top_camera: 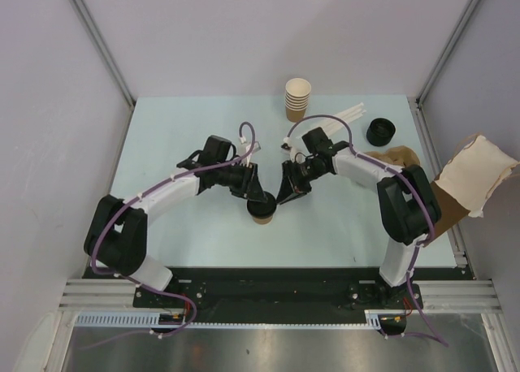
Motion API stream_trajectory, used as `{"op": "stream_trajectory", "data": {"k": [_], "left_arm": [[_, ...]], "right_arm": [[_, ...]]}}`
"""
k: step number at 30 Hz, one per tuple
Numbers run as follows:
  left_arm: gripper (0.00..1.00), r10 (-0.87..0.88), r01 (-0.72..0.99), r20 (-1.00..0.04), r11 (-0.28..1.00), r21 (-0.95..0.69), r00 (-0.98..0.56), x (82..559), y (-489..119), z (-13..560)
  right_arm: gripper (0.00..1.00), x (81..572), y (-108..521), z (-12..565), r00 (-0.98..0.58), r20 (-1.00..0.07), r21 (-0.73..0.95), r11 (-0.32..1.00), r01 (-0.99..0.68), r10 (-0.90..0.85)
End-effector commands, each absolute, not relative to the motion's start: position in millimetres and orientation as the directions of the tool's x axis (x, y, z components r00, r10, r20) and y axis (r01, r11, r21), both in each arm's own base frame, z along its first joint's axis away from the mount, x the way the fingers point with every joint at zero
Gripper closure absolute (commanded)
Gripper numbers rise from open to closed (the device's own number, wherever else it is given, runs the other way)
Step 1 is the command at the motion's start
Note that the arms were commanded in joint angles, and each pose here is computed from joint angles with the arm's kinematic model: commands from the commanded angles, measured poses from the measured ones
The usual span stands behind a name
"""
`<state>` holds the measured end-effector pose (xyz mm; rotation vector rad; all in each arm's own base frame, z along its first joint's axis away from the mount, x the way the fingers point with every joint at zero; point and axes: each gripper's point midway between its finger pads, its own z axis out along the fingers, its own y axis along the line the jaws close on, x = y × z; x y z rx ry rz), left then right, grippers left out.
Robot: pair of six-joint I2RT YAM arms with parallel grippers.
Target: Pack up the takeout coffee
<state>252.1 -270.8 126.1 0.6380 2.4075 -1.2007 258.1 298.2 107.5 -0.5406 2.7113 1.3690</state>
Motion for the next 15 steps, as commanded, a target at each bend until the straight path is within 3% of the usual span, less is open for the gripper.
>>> {"op": "stream_trajectory", "data": {"k": [1, 7, 8, 10, 15], "left_arm": [[0.6, 0.219, 0.645, -0.632, 0.486, -0.59, -0.743, 259, -276, 173], [0.33, 0.207, 0.735, -0.763, 0.503, -0.454, -0.613, 271, -270, 229], [0.17, 0.225, 0.762, -0.792, 0.508, -0.402, -0.567, 274, -265, 236], [0.01, 0.264, 0.765, -0.8, 0.552, -0.333, -0.539, 277, -255, 239], [0.01, 0.441, 0.822, -0.774, 0.543, -0.172, -0.454, 270, -237, 223]], "right_arm": [[0.74, 271, 300, 164, -0.904, -0.343, 0.786, 0.449, -0.425, -0.254], [0.54, 277, 285, 200, -0.882, -0.416, 0.78, 0.41, -0.472, -0.222], [0.47, 277, 282, 205, -0.875, -0.431, 0.773, 0.411, -0.484, -0.219], [0.34, 277, 272, 212, -0.869, -0.444, 0.764, 0.415, -0.494, -0.218], [0.08, 266, 248, 222, -0.846, -0.476, 0.716, 0.454, -0.531, -0.24]]}}
